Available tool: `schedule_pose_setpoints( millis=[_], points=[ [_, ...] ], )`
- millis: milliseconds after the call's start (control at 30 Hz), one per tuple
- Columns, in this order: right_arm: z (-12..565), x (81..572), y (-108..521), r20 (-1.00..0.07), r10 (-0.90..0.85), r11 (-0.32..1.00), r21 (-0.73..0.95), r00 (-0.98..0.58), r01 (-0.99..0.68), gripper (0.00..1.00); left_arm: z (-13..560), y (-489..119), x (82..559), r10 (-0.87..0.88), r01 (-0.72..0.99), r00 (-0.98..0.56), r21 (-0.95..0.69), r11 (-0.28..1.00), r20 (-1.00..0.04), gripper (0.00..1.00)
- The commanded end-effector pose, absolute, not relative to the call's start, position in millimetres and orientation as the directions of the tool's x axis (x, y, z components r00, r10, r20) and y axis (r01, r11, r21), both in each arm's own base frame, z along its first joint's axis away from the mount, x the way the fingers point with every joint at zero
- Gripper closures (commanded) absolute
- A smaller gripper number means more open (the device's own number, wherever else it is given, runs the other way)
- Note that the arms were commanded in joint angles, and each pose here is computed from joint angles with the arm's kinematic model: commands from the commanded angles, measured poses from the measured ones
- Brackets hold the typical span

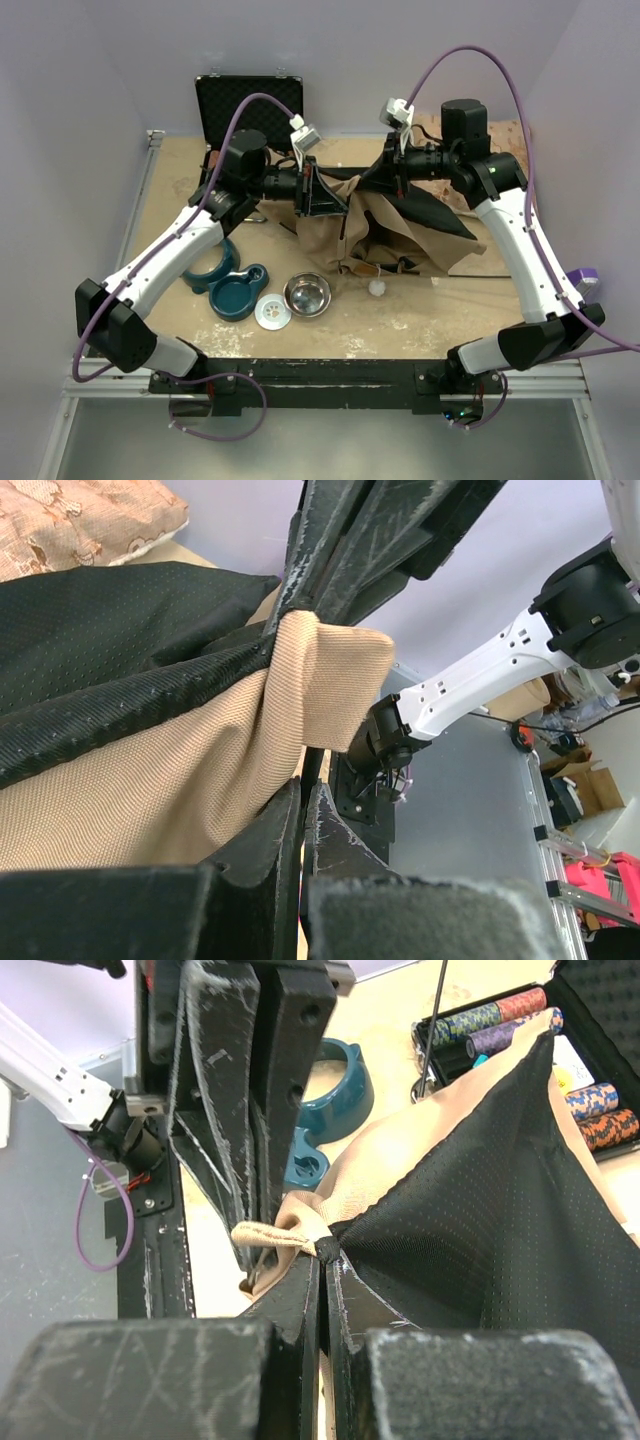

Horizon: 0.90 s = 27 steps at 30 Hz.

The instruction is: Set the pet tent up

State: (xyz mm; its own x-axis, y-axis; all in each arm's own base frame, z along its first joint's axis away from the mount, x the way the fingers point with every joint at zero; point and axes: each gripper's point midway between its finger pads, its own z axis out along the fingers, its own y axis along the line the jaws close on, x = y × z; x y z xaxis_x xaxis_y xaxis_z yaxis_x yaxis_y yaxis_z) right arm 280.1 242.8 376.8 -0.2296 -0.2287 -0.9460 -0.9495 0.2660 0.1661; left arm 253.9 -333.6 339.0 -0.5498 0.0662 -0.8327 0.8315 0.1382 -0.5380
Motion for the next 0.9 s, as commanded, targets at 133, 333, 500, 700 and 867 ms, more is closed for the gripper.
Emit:
schedule_pose_setpoints(
  millis=[133,333,500,700,867],
  points=[
    [395.4,271.3,243.3,-0.961,-0.21,0.247,0.126,-0.18,-0.961,1.0,306.1,-321.7,270.7,0.077,0.787,-0.59,-0.552,0.274,-0.804,1.0],
    [409.4,270.9,246.6,-0.967,-0.169,0.236,0.149,-0.191,-0.96,1.0,291.2,-320.1,265.3,0.098,0.772,-0.614,-0.57,0.28,-0.783,1.0],
    [412.6,269.9,248.6,-0.968,-0.158,0.223,0.159,-0.196,-0.962,1.0,281.9,-319.6,262.6,0.114,0.766,-0.623,-0.574,0.288,-0.774,1.0],
    [408.4,269.9,246.7,-0.966,-0.166,0.231,0.155,-0.196,-0.961,1.0,287.1,-319.6,263.9,0.105,0.772,-0.614,-0.568,0.286,-0.782,1.0],
    [407.7,270.4,247.2,-0.966,-0.168,0.231,0.156,-0.197,-0.96,1.0,288.1,-323.7,266.0,0.109,0.773,-0.615,-0.569,0.282,-0.781,1.0]
  ],
)
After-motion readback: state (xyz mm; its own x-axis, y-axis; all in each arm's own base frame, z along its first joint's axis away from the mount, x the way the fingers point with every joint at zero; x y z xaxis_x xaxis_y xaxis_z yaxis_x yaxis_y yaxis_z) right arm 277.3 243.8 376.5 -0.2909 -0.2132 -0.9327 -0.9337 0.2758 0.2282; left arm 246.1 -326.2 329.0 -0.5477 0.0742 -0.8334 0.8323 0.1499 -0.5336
